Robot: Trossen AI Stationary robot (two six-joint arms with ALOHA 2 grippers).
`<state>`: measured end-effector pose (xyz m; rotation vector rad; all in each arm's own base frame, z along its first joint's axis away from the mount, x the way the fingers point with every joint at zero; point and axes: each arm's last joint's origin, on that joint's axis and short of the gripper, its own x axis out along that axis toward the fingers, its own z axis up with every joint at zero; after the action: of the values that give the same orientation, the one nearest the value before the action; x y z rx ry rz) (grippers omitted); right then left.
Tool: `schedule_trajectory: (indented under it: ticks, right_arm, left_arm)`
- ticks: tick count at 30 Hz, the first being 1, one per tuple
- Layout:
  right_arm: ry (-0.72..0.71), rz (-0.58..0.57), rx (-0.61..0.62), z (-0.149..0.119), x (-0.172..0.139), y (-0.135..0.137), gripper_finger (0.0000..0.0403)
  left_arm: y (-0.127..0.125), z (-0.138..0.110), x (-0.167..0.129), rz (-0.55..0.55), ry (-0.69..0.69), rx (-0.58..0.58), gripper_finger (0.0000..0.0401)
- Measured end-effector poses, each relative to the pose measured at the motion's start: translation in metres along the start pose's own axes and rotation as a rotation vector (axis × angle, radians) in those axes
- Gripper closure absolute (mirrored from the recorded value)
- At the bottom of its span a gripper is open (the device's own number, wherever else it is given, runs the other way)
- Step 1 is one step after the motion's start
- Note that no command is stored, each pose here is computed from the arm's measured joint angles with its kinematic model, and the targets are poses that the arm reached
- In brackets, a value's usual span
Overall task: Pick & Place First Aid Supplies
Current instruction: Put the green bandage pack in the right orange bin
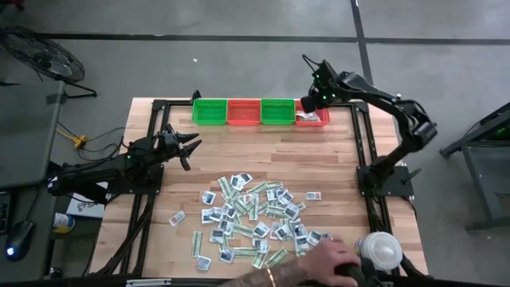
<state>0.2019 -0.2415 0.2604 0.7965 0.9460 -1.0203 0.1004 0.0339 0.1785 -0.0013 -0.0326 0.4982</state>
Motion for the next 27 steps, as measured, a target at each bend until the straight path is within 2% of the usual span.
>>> schedule_trajectory:
  ticks: [9, 19, 23, 27]
  right_arm:
    - [0.091, -0.109, -0.001, 0.032, 0.021, 0.002, 0.0403]
    - [0.219, -0.259, -0.055, 0.047, 0.042, 0.005, 0.0403]
    - [0.282, -0.234, -0.032, 0.044, 0.049, 0.007, 0.0403]
    - [0.377, -0.217, -0.035, 0.028, 0.063, 0.006, 0.0403]
  left_arm:
    - [0.000, 0.000, 0.000, 0.000, 0.000, 0.000, 0.0279]
    - [0.000, 0.000, 0.000, 0.000, 0.000, 0.000, 0.0279]
    - [0.000, 0.000, 0.000, 0.001, 0.000, 0.000, 0.0279]
    - [0.000, 0.000, 0.000, 0.001, 0.000, 0.000, 0.0279]
